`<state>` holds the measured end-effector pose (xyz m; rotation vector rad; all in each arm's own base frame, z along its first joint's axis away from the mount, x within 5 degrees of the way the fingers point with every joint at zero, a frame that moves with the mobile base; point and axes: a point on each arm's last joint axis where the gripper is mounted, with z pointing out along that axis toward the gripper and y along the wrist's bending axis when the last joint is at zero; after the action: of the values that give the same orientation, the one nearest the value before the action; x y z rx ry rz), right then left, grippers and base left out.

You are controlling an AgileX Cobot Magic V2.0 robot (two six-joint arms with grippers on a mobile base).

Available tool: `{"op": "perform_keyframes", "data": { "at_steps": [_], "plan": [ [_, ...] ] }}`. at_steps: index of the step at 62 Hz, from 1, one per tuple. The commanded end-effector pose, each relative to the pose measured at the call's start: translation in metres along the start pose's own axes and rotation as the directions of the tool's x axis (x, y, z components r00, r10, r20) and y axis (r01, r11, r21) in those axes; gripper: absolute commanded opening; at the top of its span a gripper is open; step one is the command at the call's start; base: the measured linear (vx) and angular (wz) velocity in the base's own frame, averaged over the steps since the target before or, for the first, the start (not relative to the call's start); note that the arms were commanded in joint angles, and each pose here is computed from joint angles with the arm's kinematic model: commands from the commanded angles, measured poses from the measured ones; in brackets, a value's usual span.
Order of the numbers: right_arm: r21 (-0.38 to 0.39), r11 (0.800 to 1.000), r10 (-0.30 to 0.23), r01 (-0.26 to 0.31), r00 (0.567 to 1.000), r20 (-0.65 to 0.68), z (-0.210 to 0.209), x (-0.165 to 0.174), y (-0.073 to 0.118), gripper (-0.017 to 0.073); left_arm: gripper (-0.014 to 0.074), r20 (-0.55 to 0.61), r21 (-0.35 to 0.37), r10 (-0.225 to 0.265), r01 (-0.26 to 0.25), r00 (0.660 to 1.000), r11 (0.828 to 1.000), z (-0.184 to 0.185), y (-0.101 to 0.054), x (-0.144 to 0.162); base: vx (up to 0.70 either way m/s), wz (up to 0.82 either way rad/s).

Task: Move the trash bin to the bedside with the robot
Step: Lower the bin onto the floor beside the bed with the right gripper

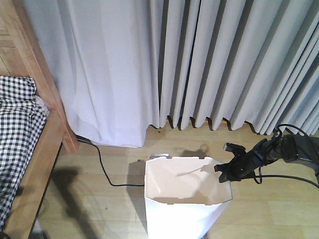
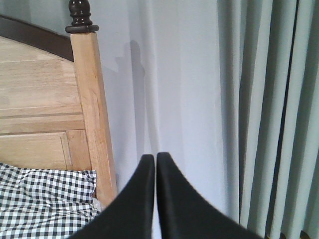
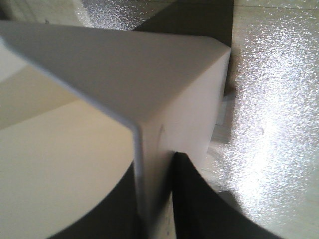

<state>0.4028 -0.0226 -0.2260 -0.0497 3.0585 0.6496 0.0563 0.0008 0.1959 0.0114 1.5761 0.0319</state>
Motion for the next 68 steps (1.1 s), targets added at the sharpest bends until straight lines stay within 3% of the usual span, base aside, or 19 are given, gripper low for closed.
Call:
{"op": "perform_keyframes", "data": {
  "at_steps": [1,26,51,68],
  "plan": [
    [-0.092,0.996,0.002,0.001,0.999,0.035,-0.0350,-0.0294,0.0223,0.0060,-0.0006,0.069,0.008,-0.024,0.023,0.997,1.000,-0.0002,-0.0005,-0.0030,0.00,0.00],
    [-0.050,0.999,-0.018,0.020,0.999,0.040,-0.0346,-0.0298,0.0187,0.0177,-0.0006,0.069,0.008,-0.024,0.023,0.997,1.000,-0.0002,-0.0005,-0.0030,0.00,0.00],
    [-0.035,0.999,-0.035,0.036,0.999,0.035,-0.0347,-0.0293,0.0171,0.0477,-0.0006,0.069,0.008,-0.024,0.023,0.997,1.000,-0.0002,-0.0005,-0.0030,0.00,0.00],
    [-0.020,0.999,-0.041,0.042,0.998,0.041,-0.0349,-0.0298,0.0153,0.0496,-0.0006,0.069,0.008,-0.024,0.023,0.997,1.000,-0.0002,-0.0005,-0.0030,0.00,0.00]
  ]
}}
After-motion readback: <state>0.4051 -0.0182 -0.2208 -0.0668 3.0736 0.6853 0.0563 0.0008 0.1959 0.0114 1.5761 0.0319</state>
